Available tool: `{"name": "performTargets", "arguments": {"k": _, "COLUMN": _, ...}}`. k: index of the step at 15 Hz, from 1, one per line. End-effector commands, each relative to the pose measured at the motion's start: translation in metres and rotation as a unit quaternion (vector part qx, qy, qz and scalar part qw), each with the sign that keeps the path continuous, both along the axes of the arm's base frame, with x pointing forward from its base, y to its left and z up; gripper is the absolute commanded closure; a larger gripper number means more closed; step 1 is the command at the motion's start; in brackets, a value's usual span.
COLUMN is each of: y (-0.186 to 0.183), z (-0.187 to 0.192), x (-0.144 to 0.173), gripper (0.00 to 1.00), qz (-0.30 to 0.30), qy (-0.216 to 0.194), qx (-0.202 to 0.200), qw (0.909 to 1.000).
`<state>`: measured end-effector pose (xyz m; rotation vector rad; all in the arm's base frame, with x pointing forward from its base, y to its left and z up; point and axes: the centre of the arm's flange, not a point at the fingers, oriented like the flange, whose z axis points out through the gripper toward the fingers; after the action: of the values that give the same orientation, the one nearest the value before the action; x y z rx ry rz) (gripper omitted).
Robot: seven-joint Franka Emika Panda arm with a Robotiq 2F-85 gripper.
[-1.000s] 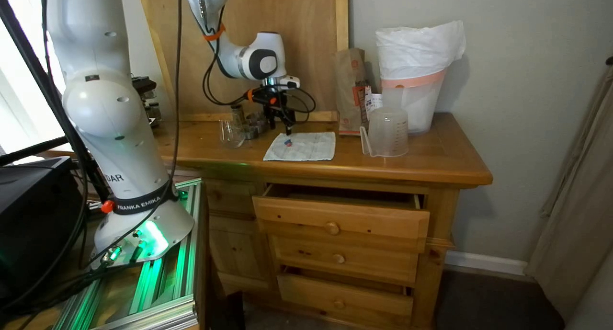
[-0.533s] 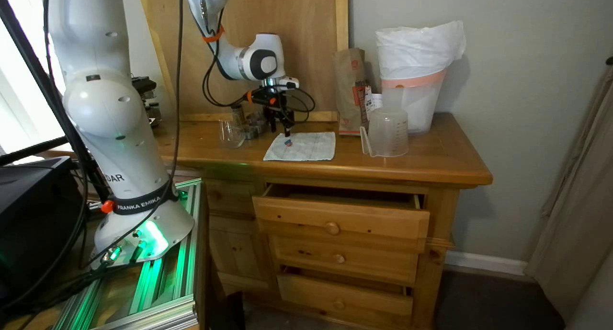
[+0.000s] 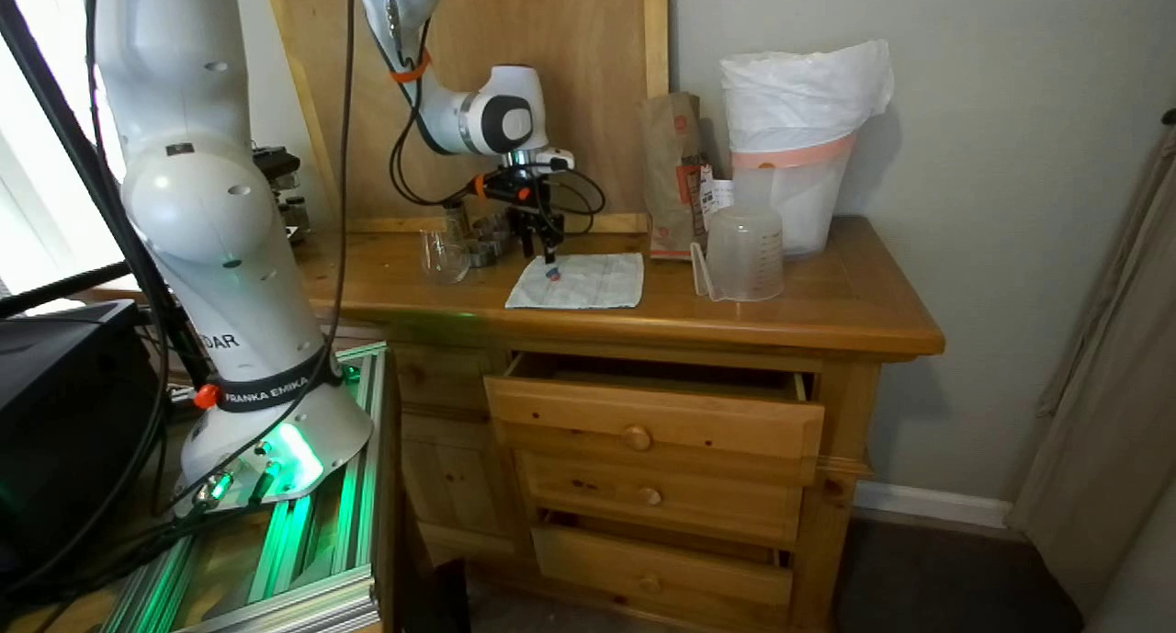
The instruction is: Pick up the gummy bear on the table and place it in the center of the white cloth, fold the white cloth diagonally in half, fold it diagonally again into a quarter
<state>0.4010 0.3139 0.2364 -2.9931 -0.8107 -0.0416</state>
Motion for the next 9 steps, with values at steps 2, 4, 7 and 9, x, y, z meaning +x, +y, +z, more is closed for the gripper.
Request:
{"name": "performTargets", "arguments": {"k": 2, "y": 0.0075, "z": -0.0017, "x": 0.0053, "gripper": 0.45, "qz": -0.004, "qy": 0.0, "qx": -0.011, "qw": 0.9999}}
{"name": "performTargets", "arguments": {"k": 4, "y": 0.0071, "z": -0.0017, "x": 0.0054, "gripper": 0.49, "qz": -0.005, "qy": 0.001, "qx": -0.012, "qw": 0.9999}}
{"name": "performTargets", "arguments": {"k": 7, "y": 0.0064, "z": -0.001, "x": 0.0059, "gripper": 0.5, "qz": -0.006, "qy": 0.0, "qx": -0.013, "qw": 0.9999}}
{"name": "performTargets", "arguments": {"k": 9, "y": 0.0058, "z": -0.0005, "x": 0.0061, "gripper": 0.49, "qz": -0.007, "qy": 0.0, "qx": -0.013, "qw": 0.9999}}
